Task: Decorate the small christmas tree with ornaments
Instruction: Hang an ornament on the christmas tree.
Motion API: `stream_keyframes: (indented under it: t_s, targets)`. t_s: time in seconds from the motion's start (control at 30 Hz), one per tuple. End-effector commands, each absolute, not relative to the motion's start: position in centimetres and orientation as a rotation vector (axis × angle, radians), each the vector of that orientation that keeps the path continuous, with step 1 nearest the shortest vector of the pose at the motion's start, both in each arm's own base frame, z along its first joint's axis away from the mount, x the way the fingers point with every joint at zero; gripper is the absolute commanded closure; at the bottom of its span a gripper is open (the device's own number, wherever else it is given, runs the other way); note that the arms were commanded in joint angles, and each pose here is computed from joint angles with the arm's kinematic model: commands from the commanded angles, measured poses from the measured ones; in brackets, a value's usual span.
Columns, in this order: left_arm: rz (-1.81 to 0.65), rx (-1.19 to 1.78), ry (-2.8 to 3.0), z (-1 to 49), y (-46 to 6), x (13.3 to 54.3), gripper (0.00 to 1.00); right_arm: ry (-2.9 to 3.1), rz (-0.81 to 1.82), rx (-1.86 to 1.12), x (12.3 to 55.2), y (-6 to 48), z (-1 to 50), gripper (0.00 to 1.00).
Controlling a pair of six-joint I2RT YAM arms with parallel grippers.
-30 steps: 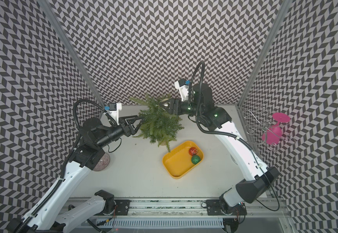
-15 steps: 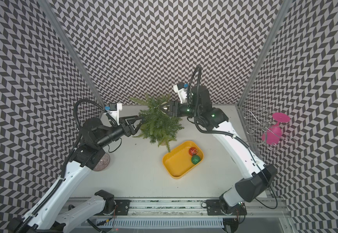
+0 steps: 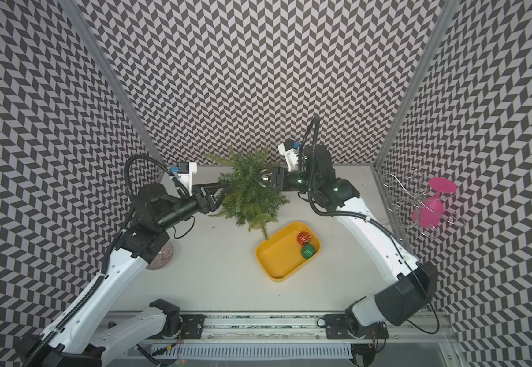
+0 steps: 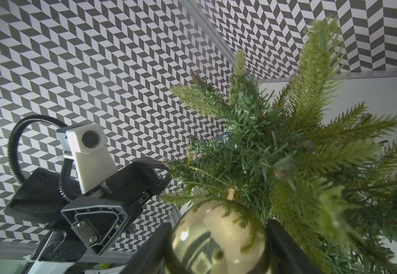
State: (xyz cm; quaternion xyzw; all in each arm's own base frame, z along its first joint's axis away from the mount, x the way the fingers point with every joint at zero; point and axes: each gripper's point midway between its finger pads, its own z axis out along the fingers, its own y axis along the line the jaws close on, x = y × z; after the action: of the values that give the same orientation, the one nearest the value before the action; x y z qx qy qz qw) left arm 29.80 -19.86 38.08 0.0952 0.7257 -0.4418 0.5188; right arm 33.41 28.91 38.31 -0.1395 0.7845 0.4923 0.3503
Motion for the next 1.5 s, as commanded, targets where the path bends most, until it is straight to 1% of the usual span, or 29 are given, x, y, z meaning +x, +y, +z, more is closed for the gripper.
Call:
stream_keyframes:
  t_s: [0.0, 0.57, 0.7, 0.8, 0.9, 1.47]
  targets:
    - [-1.066, 0.269, 1.698, 39.6, -20.3, 29.6, 0.23, 1.883, 1.331, -0.397, 32.3, 28.6, 41.8, 0.38]
    - [-1.072, 0.281, 1.692, 40.1, -21.1, 29.7, 0.24, 1.894, 1.384, -0.397, 31.4, 28.7, 39.6, 0.37]
    - [-1.074, 0.285, 1.694, 40.1, -21.3, 29.7, 0.24, 1.895, 1.384, -0.392, 31.4, 28.6, 39.3, 0.35]
    - [-1.073, 0.285, 1.695, 40.1, -21.3, 29.6, 0.24, 1.892, 1.396, -0.389, 31.3, 28.6, 39.1, 0.30]
    - [-1.072, 0.289, 1.694, 40.1, -21.4, 29.4, 0.24, 1.888, 1.402, -0.386, 31.2, 28.5, 39.2, 0.30]
    - [-1.048, 0.289, 1.756, 37.7, -20.8, 28.3, 0.23, 1.898, 1.227, -0.310, 30.8, 24.8, 39.2, 0.30]
